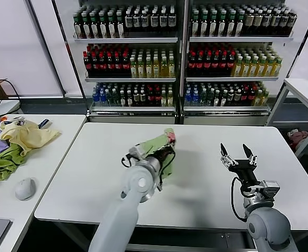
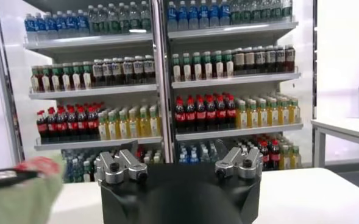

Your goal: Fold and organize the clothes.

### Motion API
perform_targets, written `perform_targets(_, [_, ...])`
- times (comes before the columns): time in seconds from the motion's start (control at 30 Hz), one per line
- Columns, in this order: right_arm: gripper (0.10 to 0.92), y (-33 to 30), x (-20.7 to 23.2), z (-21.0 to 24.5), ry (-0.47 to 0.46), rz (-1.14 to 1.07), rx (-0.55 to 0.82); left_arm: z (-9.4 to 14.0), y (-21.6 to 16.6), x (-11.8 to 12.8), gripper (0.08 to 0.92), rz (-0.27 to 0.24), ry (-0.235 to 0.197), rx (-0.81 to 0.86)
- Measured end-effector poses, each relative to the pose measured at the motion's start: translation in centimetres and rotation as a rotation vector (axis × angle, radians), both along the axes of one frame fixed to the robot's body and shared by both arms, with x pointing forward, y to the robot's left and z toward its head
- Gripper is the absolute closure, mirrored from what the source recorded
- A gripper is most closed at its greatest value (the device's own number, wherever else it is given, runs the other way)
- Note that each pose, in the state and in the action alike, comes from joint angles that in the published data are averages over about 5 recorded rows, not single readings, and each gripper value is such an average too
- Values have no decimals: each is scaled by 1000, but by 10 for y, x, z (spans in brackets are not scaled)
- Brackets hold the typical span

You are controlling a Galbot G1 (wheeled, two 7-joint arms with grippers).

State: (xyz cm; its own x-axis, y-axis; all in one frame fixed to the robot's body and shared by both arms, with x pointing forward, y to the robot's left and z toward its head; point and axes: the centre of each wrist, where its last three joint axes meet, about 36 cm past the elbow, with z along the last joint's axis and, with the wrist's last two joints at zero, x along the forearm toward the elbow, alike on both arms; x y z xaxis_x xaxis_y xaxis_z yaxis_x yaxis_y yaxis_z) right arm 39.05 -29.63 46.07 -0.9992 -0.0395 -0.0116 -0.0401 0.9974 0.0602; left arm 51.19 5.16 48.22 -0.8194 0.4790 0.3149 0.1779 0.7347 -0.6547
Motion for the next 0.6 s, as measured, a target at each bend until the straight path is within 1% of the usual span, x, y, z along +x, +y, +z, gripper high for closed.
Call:
perform_targets(0.1, [200, -1, 3, -1, 3, 0, 0, -7, -14, 6, 755, -17, -12, 26])
perform_targets(0.17, [200, 0, 5, -2, 6, 2, 0, -11, -23, 7, 695, -27, -28, 47])
perform_targets(0.23, [200, 0, 6, -3, 9, 3, -1, -14, -31, 5, 634, -32, -54, 79])
perform_targets(0.3, [200, 0, 8, -4, 14, 5, -5, -17, -37, 2, 582, -30, -89, 124])
perform_targets(0.43, [200, 3, 13, -8, 32, 9, -20, -21, -42, -6, 461, -1, -176, 231])
perform_targets(0.53, [200, 9, 19, -12, 54, 14, -30, -24, -34, -14, 375, 40, -238, 306])
perform_targets(0.6, [200, 15, 24, -17, 74, 18, -37, -27, -23, -20, 323, 74, -271, 354])
